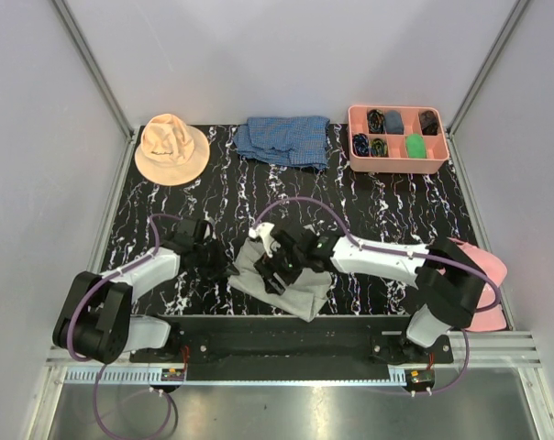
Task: Fold the napkin, place the utensils inside, and roll it up
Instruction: Roll the napkin with the utensil
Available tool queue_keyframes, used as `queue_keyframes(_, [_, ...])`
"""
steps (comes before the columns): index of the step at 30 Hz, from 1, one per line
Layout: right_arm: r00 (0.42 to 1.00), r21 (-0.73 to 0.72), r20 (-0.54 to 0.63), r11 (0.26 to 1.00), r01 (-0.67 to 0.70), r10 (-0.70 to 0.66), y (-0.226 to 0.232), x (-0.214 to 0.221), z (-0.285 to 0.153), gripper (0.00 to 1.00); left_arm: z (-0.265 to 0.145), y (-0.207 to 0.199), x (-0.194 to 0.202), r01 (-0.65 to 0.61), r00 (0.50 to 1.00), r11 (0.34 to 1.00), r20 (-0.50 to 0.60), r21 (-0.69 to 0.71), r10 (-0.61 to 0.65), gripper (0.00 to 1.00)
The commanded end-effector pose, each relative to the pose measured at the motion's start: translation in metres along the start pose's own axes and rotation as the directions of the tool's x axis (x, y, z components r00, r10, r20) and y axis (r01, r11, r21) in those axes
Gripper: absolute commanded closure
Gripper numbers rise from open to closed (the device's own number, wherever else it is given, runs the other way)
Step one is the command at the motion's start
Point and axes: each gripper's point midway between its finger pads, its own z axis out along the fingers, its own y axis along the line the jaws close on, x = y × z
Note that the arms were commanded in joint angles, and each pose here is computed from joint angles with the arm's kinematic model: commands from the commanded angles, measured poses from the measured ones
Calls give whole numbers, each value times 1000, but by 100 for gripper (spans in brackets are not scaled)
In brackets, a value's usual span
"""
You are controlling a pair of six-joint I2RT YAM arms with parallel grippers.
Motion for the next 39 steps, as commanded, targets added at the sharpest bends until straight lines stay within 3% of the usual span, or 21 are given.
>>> queue_keyframes(1, [997,143,51,989,44,-52,-15,0,20,26,-2,-9,-9,-25,1000,1000,10,4,25,100])
queue_keyframes(21, [976,151,-8,964,217,-219,25,26,43,32,-2,-7,-8,-34,999,999,0,-6,34,100])
queue_keyframes(27, [974,144,-70,964,225,-217,21,44,55,44,-2,-6,-7,-34,999,999,-2,-6,34,100])
queue_keyframes(33, [967,167,-156,960,226,-201,11,61,70,50,-7,-14,-12,-62,998,998,18,21,62,99])
queue_keyframes(34, [966,163,-161,960,228,-202,12,60,72,56,-8,-16,-13,-68,997,997,25,28,67,97])
queue_keyframes(37, [959,143,-193,961,235,-206,12,67,76,65,-13,-24,-21,-93,995,995,53,45,90,78])
queue_keyframes(38, [956,117,-204,964,237,-210,16,69,77,74,-15,-24,-22,-95,994,995,59,41,93,64])
queue_keyframes(39, [955,107,-208,966,237,-211,17,71,77,78,-17,-25,-25,-103,993,994,67,37,100,58])
